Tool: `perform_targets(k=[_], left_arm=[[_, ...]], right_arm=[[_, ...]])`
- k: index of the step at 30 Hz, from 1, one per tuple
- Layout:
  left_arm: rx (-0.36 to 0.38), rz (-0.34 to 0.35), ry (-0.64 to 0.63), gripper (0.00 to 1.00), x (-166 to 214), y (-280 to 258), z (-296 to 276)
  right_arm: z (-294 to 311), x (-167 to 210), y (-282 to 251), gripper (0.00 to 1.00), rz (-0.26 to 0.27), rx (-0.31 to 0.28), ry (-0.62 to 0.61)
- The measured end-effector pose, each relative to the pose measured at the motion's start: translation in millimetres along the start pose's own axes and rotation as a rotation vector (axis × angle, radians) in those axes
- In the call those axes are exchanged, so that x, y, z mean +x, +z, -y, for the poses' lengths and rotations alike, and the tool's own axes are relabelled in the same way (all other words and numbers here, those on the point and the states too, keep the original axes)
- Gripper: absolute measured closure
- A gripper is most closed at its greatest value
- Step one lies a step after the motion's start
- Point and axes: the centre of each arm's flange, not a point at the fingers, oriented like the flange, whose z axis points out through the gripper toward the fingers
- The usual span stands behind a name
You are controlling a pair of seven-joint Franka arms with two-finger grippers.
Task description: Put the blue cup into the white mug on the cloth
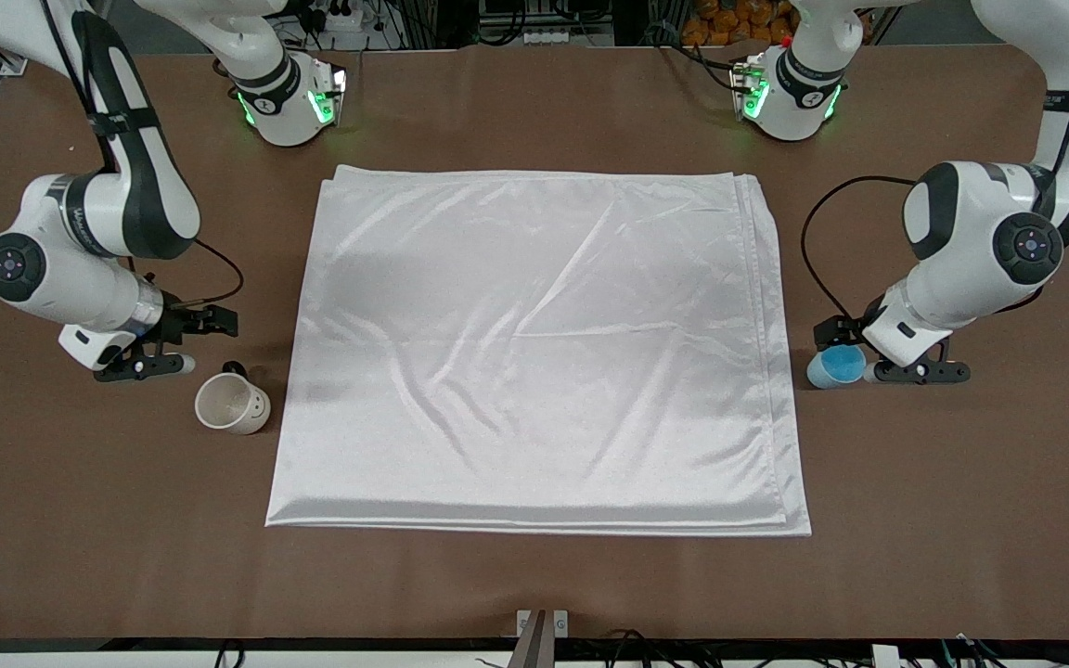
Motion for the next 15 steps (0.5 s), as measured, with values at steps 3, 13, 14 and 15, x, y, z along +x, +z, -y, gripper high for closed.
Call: perform_targets(k=[3, 13, 14, 15], left_arm=[[-0.002, 0.004, -0.001, 0.0, 0.0, 14.0, 0.4], [-0.005, 0.027, -0.001, 0.0, -2.6, 49.4, 1.8], [-0.004, 0.028, 0.0, 0.0, -2.5, 51.4, 1.9], [-0.002, 0.029, 0.001, 0.0, -2.5, 53.0, 2.0]], right_arm=[[-0.4, 2.8, 9.8, 0.01, -0.006, -0.001, 0.0], [-2.1, 11.5, 38.5, 0.05, -0.021, -0.004, 0.0], [-2.3, 12.3, 40.8, 0.05, -0.023, -0.004, 0.001], [-2.4, 13.0, 43.2, 0.05, -0.025, -0.004, 0.001]])
